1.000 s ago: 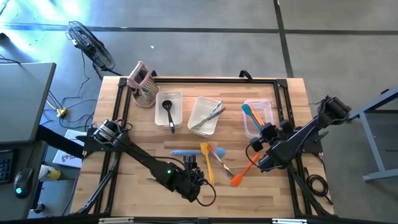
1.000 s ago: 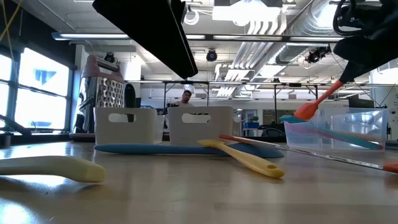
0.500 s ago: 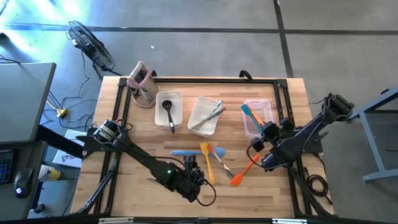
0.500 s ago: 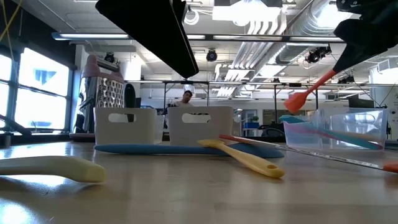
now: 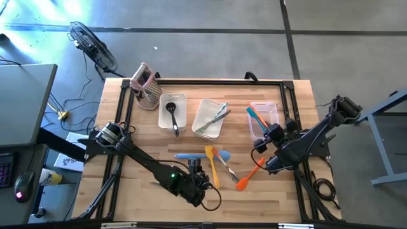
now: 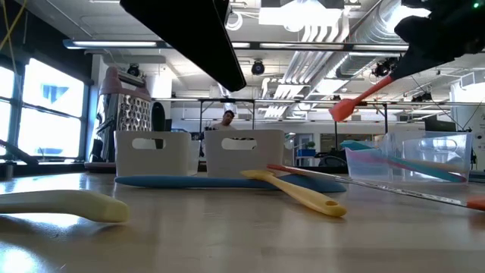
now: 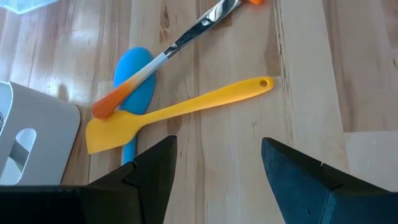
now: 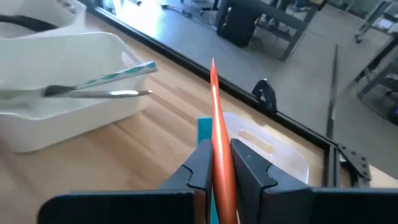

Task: Pick & Place Kitchen Items
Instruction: Put the right orange spatula into the transparent bin

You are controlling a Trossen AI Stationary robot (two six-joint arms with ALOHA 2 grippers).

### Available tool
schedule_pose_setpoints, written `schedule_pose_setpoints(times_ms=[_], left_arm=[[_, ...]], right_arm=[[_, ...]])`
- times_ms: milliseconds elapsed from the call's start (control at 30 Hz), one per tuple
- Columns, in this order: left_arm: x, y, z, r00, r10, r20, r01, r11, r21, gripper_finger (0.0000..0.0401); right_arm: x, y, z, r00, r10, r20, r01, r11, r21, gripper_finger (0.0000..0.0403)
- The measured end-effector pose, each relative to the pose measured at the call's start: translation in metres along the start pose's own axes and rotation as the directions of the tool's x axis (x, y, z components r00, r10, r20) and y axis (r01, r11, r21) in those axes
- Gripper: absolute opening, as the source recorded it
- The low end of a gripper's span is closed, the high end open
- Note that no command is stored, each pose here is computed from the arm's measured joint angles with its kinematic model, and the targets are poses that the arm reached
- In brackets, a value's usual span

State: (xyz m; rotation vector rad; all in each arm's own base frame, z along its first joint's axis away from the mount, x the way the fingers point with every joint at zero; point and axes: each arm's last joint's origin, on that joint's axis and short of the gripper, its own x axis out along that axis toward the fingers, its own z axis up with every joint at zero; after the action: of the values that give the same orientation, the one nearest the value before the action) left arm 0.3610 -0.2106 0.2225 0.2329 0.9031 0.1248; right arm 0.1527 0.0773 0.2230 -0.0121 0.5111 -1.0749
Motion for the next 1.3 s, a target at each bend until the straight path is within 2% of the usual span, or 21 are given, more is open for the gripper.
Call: schedule_pose_setpoints(times_ms=[233, 500, 667, 1100, 1300], left_arm=[[0.0, -0.001, -0.001, 0.999, -0.036, -0.02, 0.036, 0.999, -0.022, 0.0228], [0.0, -0.001, -0.001, 0.999, -0.042, -0.024, 0.041, 0.999, -0.021, 0.0228], [0.0, -0.001, -0.001, 0.999, -0.039, -0.023, 0.038, 0.999, -0.021, 0.0228], [0.0, 0.0, -0.001, 1.0, -0.017, -0.012, 0.017, 1.0, -0.017, 0.0228], [0.0, 0.0, -0.001, 1.0, -0.017, -0.012, 0.016, 1.0, -0.017, 0.0228]], right_arm=[[0.021, -0.005, -0.023, 0.997, -0.067, -0.03, 0.067, 0.998, 0.001, 0.0028], [0.034, -0.006, -0.042, 0.993, -0.082, -0.081, 0.085, 0.995, 0.042, 0.0028], [0.032, -0.003, -0.044, 0.994, -0.056, -0.097, 0.059, 0.998, 0.029, 0.0028], [0.033, -0.004, -0.046, 0.976, -0.078, -0.205, 0.082, 0.997, 0.011, 0.0028], [0.032, -0.004, -0.048, 0.959, -0.087, -0.269, 0.092, 0.996, 0.009, 0.0048]])
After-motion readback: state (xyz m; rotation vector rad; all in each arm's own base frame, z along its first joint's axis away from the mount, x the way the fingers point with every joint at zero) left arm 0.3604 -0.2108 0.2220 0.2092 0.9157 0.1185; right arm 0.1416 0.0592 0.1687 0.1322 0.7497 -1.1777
